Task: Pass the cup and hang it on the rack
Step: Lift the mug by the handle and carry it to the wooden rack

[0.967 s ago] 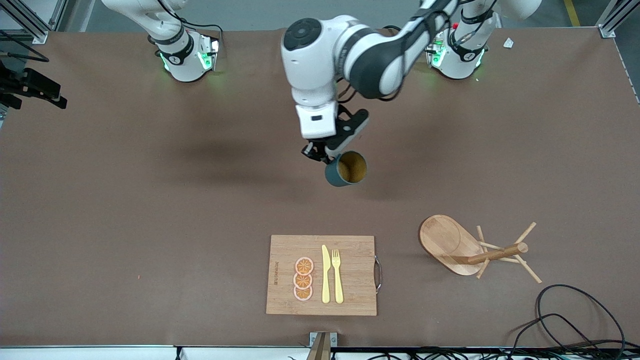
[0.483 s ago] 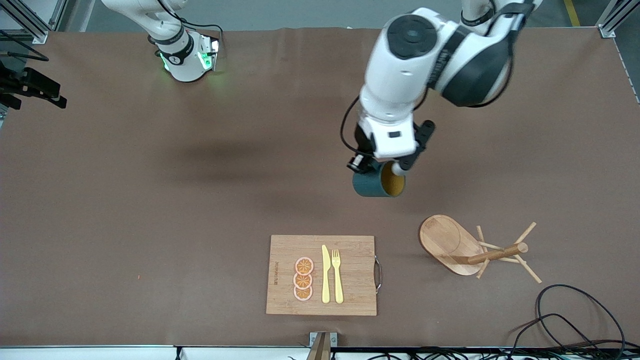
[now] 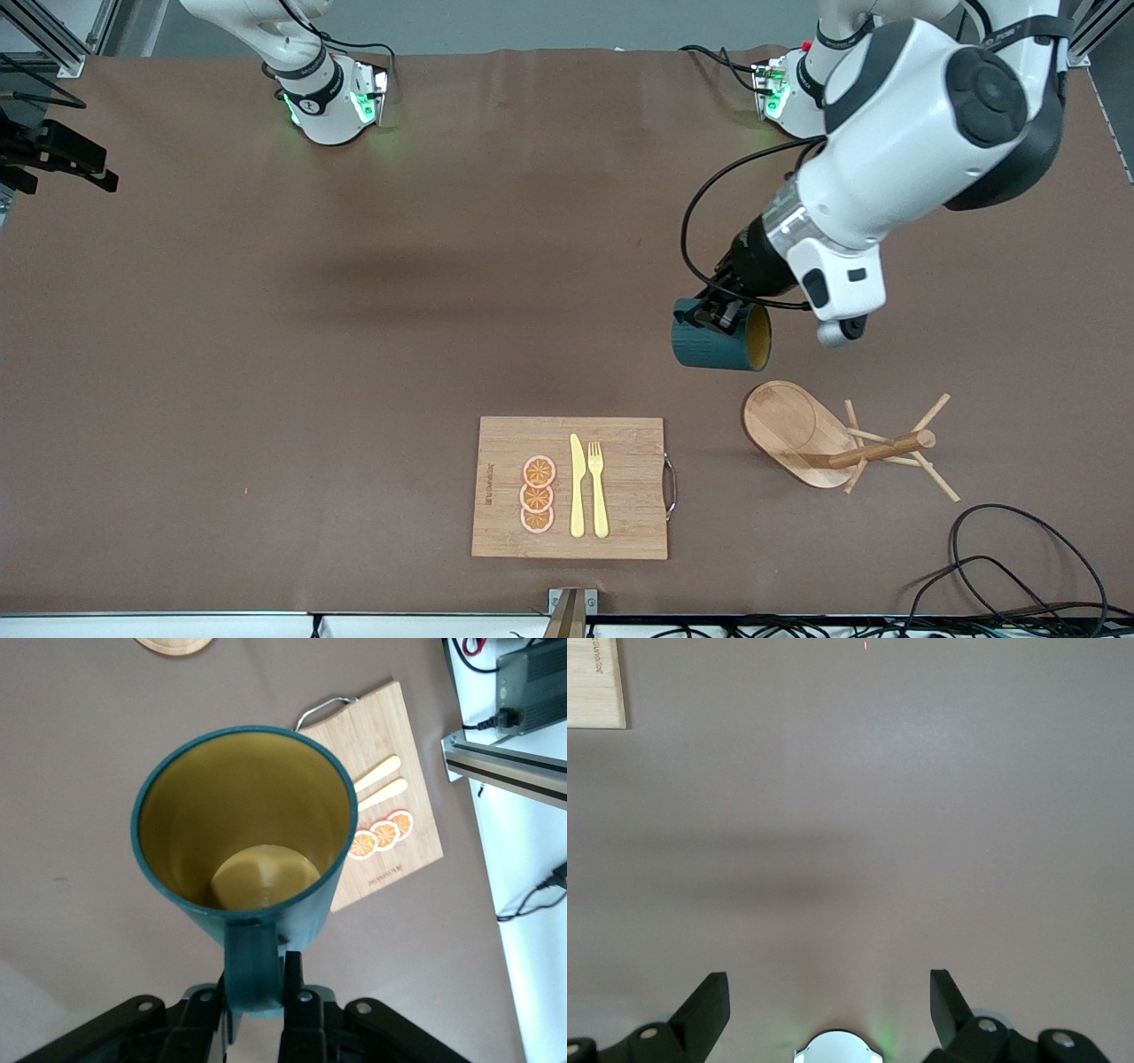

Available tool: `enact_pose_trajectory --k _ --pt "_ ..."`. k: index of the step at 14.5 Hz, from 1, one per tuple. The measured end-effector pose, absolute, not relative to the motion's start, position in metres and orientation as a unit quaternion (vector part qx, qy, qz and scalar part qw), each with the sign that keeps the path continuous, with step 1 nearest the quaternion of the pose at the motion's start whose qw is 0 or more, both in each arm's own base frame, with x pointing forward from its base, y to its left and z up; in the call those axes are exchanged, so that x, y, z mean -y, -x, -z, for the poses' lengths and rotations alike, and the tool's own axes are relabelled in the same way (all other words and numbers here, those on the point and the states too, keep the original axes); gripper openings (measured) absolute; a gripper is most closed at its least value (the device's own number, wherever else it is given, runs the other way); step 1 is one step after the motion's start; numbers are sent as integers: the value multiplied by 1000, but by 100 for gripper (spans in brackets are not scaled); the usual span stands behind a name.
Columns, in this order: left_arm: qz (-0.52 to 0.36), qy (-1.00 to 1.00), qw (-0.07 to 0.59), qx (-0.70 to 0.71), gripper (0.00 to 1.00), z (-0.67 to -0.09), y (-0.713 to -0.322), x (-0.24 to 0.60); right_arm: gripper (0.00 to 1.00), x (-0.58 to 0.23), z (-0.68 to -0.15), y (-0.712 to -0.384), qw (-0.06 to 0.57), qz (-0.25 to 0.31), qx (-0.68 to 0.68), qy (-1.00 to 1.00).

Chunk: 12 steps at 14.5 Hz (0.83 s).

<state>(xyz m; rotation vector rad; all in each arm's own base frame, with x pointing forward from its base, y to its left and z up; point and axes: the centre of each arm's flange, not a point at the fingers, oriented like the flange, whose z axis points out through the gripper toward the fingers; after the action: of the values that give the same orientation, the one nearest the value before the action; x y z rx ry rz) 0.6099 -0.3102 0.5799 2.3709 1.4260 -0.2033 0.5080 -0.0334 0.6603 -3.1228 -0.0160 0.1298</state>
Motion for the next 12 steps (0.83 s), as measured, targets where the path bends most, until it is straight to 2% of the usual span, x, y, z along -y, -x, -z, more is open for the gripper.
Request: enact_pose_trajectory --k 6,12 --pt "113 -798 251 -536 21 -599 -640 239 100 34 -660 -508 9 -41 6 999" --pt "142 -785 330 -504 21 -608 -659 180 100 35 -660 -508 9 -41 18 999"
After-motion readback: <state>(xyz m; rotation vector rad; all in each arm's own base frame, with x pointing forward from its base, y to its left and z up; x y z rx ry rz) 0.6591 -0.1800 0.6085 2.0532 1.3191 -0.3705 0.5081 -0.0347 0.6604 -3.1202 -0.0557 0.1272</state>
